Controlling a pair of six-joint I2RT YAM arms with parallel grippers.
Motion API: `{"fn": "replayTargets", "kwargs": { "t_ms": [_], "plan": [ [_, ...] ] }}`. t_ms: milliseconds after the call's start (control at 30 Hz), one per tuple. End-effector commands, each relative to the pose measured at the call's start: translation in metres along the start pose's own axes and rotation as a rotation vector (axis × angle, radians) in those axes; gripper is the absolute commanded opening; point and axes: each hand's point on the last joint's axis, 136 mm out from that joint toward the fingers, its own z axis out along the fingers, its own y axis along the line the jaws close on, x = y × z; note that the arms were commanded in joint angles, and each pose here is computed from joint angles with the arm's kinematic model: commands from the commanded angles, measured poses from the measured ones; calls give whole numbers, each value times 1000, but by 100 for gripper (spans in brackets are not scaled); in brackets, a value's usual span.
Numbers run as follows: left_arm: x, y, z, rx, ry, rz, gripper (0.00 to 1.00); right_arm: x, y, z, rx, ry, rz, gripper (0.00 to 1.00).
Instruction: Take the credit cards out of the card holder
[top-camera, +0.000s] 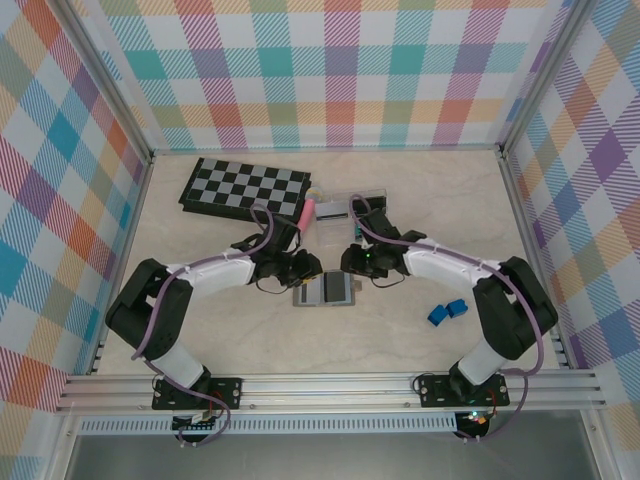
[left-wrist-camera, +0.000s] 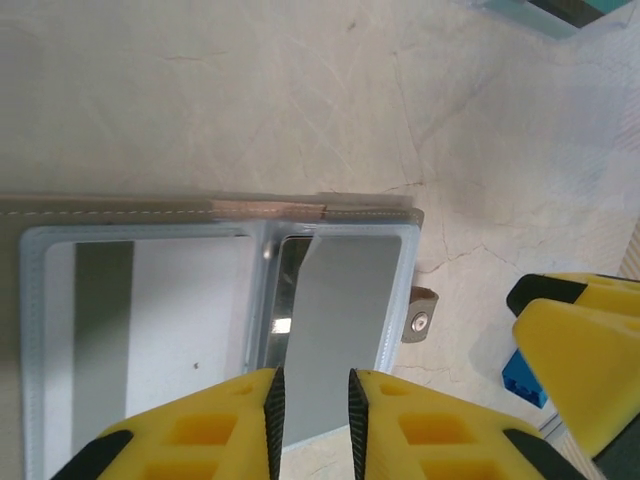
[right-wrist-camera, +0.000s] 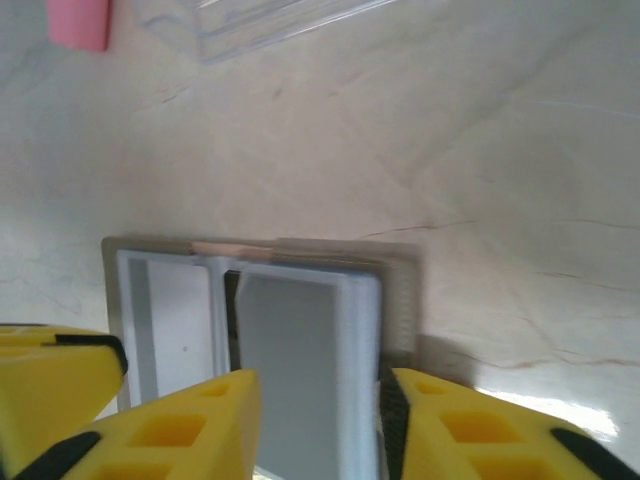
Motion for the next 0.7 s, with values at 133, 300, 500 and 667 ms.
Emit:
{"fn": "replayTargets", "kwargs": {
  "t_ms": [133,300,500,667],
  "plan": [
    [4,-2,7,52,32,-48,18,13,11,14,34,104,-65,24],
    [7,-8,13,76,64,-45,17,21,8,25,57,169,-56,19],
    [11,-6,18,38,78,-46,15,25,-3,33,113,198,-32,17],
    [10,-2,24,25,81,-59,14,25,-5,33,125,198,-32,18]
  ]
}}
